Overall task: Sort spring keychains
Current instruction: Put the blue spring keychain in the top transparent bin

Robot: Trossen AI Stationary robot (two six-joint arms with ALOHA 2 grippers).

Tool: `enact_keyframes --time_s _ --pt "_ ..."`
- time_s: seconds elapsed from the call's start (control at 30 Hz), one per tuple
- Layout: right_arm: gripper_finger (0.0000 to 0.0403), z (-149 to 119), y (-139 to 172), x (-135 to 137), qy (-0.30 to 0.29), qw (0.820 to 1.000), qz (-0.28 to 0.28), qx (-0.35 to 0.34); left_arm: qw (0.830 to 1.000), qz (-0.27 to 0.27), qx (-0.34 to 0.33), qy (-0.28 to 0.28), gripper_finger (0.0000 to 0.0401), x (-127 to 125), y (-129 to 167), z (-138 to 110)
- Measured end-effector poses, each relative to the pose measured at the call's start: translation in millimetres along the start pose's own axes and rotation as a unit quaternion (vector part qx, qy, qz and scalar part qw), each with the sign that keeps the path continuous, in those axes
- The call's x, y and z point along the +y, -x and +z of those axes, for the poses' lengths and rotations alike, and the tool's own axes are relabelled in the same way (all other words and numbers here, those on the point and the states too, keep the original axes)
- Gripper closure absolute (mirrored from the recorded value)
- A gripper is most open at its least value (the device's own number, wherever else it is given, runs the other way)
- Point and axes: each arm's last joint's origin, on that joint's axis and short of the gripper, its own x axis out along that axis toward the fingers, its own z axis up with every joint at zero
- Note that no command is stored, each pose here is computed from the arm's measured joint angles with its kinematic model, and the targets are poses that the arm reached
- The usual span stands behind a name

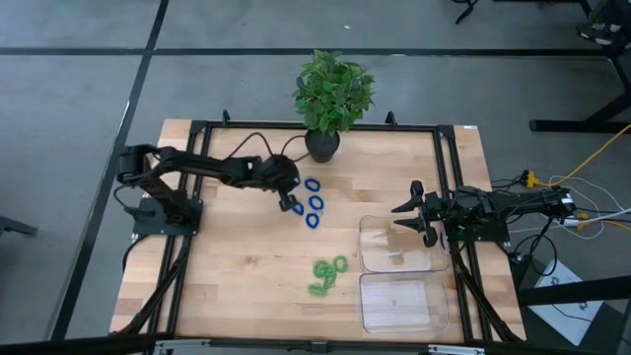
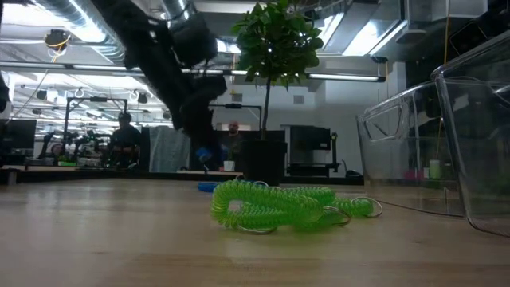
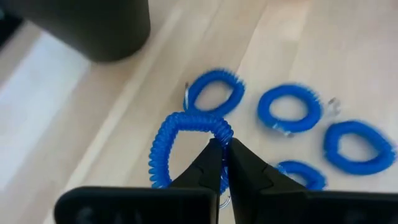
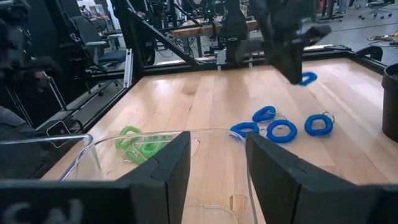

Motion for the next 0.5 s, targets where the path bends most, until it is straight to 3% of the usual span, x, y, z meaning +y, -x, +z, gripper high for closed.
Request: enact_keyframes --time_s 0.5 --pt "0.0249 0.0 0.0 0.0 0.000 1.000 0.000 0.000 0.988 -0.031 -0.154 0.006 0.0392 -7.5 67.4 29.7"
